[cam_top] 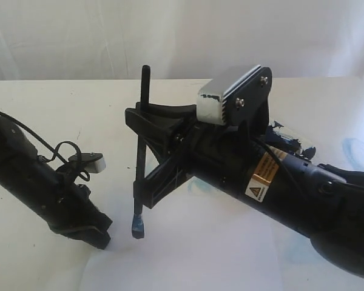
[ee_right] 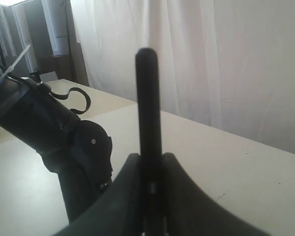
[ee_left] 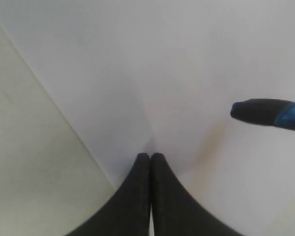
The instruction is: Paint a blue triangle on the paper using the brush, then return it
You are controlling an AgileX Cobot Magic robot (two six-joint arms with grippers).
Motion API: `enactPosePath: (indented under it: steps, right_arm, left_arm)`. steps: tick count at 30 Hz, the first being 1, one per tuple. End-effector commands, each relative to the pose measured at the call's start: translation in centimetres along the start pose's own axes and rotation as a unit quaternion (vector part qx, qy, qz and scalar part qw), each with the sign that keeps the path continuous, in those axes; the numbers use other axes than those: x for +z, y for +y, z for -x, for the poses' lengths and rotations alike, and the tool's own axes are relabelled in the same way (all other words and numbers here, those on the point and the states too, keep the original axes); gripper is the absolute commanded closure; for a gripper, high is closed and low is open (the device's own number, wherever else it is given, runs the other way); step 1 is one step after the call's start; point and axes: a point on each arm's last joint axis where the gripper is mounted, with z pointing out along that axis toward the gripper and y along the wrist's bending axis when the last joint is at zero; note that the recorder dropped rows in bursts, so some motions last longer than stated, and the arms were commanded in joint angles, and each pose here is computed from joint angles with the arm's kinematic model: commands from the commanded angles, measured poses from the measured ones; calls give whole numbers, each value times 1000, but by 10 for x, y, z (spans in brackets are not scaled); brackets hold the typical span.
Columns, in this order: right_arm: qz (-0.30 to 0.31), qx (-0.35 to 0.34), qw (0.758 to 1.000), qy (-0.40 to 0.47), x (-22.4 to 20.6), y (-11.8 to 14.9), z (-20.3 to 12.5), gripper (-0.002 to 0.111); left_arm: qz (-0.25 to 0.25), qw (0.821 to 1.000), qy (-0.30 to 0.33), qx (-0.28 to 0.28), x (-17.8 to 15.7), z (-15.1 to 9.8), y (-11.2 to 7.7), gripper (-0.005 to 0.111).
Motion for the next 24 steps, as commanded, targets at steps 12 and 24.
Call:
enactPosePath:
  steps: [12,24]
  right_arm:
    - [7,-21,1000,-1,9,0,-4,108]
    - [7,-22,1000,-1,9,0,-4,108]
  left_arm:
    - [2,1000,7,10,2,-1,0,107]
    - [-27,999,8,18,-5,9,-7,107]
